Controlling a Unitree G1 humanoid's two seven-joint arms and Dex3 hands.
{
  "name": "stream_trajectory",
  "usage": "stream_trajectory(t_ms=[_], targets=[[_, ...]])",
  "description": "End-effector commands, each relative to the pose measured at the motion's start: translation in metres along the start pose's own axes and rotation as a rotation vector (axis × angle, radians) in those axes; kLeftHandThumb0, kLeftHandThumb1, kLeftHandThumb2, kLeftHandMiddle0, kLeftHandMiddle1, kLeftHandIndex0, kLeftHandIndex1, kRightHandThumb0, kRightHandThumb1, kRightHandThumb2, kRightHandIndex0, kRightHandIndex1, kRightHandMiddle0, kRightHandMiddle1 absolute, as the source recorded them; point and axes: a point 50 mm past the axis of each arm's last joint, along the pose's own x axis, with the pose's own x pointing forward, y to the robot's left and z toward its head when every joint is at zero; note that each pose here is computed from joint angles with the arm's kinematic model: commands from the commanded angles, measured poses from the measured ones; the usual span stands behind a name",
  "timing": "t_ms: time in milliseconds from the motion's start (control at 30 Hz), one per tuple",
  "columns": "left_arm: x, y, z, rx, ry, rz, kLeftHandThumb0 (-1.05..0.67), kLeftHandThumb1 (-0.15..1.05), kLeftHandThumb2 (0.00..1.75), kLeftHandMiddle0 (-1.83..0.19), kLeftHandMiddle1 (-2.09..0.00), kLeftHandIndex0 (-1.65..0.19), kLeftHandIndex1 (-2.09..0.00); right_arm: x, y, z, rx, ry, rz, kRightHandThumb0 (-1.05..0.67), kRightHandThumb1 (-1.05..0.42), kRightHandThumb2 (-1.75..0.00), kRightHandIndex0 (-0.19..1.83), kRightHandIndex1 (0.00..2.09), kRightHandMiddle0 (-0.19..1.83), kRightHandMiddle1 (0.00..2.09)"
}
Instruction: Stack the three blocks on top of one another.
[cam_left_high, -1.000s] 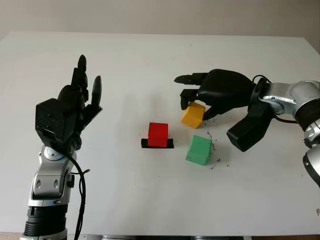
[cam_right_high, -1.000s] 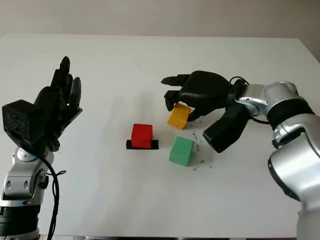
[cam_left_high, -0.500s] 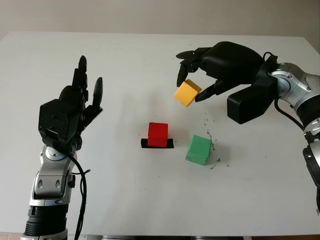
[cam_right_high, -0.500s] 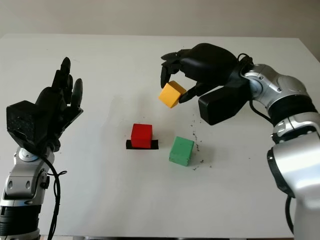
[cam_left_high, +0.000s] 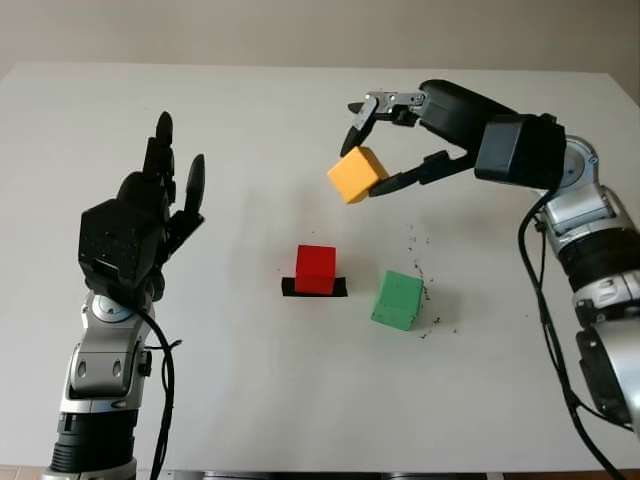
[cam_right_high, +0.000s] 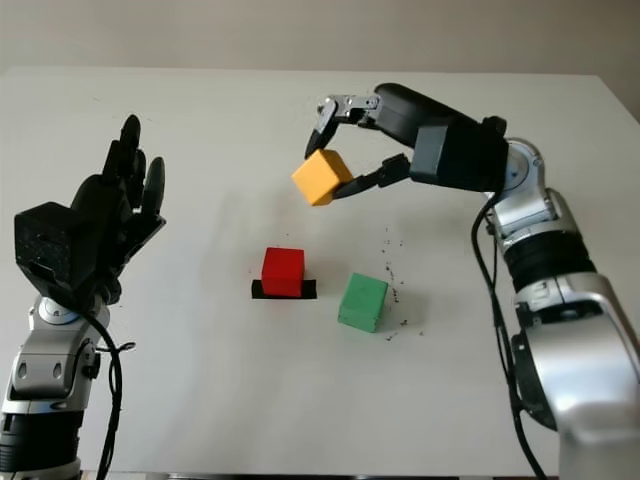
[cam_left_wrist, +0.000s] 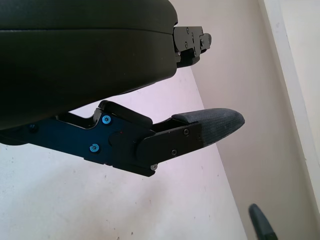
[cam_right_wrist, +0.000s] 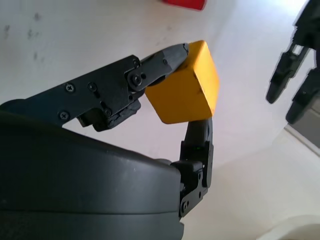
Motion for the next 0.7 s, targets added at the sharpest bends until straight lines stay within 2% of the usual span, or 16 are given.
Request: stream_trajectory(t_ms=[0, 167, 467, 667], targets=[[-0.002, 0.000, -0.001, 0.001, -0.001, 0.004, -0.73, 1.05, 0.67, 0.13, -0.05, 0.11, -0.06, -0.002, 0.006, 0.004, 0.054, -0.016, -0.003, -0.43, -0.96, -0.05, 0.20, 0.04, 0.30, 1.48], [-0.003, 0.000, -0.001, 0.000, -0.003, 0.003, -0.72, 1.05, 0.66, 0.13, -0.05, 0.11, -0.06, -0.005, 0.027, 0.003, 0.196, 0.003, 0.014, -0.47, -0.95, -0.05, 0.21, 0.05, 0.33, 1.48], [-0.003, -0.001, 0.000, 0.012, -0.001, 0.004, -0.74, 1.05, 0.67, 0.14, -0.05, 0.12, -0.06, -0.011, 0.072, 0.012, 0.436, 0.071, 0.016, -0.46, -0.95, -0.05, 0.18, 0.04, 0.29, 1.53], [-0.002, -0.002, -0.001, 0.009, 0.000, -0.005, -0.72, 1.05, 0.67, 0.14, -0.05, 0.13, -0.05, -0.010, 0.099, 0.013, 0.552, 0.061, -0.047, -0.44, -0.97, -0.06, 0.15, 0.04, 0.25, 1.55]])
